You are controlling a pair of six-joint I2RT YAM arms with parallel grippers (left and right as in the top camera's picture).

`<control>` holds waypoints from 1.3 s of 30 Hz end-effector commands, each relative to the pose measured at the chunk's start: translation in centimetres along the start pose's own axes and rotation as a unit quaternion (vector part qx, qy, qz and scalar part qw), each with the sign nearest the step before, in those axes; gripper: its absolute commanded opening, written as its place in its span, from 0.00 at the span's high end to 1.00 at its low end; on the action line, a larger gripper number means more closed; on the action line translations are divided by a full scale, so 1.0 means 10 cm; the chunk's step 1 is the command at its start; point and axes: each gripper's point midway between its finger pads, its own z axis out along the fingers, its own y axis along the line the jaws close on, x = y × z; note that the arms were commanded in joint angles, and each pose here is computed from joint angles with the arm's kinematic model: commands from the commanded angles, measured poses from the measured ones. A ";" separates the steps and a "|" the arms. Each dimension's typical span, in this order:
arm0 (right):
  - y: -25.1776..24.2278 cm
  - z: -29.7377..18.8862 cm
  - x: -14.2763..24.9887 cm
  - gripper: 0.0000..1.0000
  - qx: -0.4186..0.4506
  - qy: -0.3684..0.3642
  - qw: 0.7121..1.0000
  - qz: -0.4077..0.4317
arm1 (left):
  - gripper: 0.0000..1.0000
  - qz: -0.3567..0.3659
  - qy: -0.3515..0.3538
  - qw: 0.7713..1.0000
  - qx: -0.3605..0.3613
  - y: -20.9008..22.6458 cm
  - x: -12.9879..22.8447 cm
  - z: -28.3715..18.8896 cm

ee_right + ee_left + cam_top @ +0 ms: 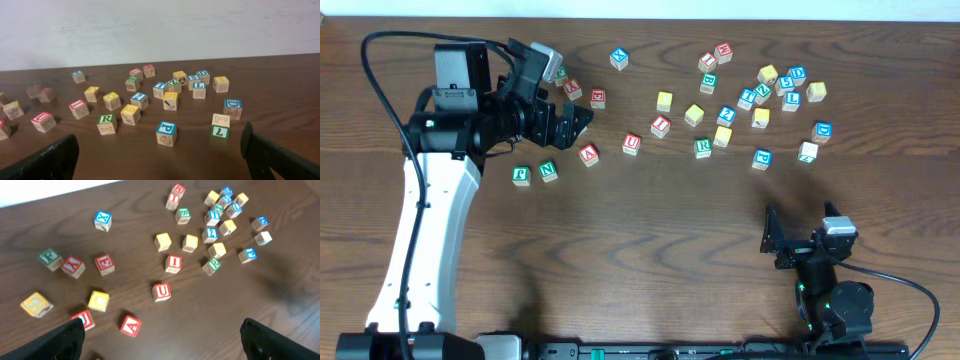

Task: Spell out CORL
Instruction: 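Move the left gripper forward over the yellow C block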

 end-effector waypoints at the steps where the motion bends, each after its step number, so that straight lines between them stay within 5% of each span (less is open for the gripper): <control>1: -0.02 0.00 0.00 0.01 0.003 -0.001 1.000 -0.006 | 0.02 0.019 0.021 0.999 -0.033 0.21 -0.16 0.05; 9: -0.02 0.00 0.00 0.01 0.003 -0.001 1.000 -0.006 | 0.03 -0.029 0.127 0.989 -0.067 0.68 -0.17 0.38; 18: -0.02 0.00 0.00 0.01 0.003 -0.001 1.000 -0.006 | 0.02 0.019 0.222 0.972 -0.078 1.01 0.30 0.73; 24: -0.02 0.00 0.00 0.01 0.003 -0.001 1.000 -0.006 | 0.02 0.084 0.241 0.964 -0.078 1.07 0.35 0.71; 39: -0.02 0.00 0.00 0.01 0.003 -0.001 1.000 -0.006 | 0.02 0.105 0.225 0.964 -0.100 1.19 0.28 0.78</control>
